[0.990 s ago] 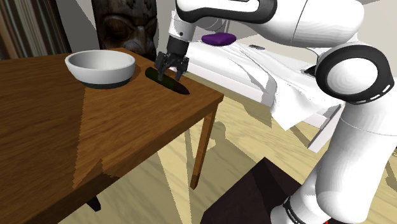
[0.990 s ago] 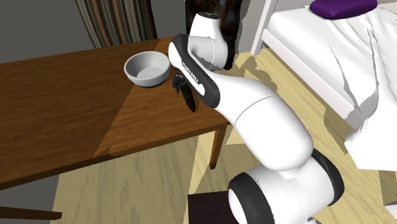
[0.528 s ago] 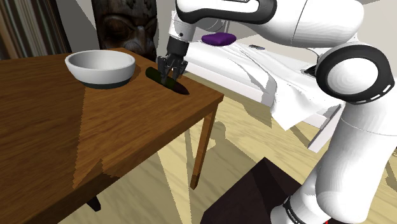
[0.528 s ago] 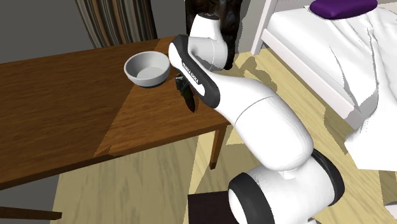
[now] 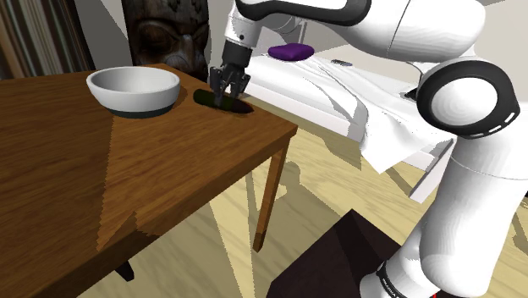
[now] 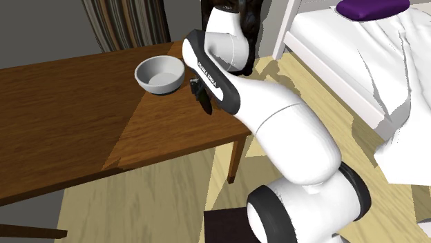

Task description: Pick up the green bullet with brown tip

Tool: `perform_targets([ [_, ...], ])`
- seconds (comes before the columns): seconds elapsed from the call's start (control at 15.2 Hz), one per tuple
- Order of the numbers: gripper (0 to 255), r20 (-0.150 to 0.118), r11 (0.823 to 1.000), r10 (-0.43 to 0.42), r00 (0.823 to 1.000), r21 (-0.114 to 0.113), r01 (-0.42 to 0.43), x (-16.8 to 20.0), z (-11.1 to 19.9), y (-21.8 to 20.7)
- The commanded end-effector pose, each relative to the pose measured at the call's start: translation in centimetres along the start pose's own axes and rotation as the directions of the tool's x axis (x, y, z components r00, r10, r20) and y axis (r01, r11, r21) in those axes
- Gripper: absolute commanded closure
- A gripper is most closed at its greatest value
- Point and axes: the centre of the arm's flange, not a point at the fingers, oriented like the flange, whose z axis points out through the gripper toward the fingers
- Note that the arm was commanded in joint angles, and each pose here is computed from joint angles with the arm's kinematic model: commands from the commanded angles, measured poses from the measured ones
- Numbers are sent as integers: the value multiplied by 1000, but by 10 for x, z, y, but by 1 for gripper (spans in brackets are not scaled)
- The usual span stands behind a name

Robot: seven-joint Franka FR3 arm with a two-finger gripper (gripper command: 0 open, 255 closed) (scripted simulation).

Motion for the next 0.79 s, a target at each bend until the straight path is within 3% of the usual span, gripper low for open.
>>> perform_targets([
  [0.0, 255, 0, 1000, 0, 1000, 0, 0, 0, -11, -3],
  [0.73, 255, 0, 1000, 0, 1000, 0, 0, 2, -58, -15],
])
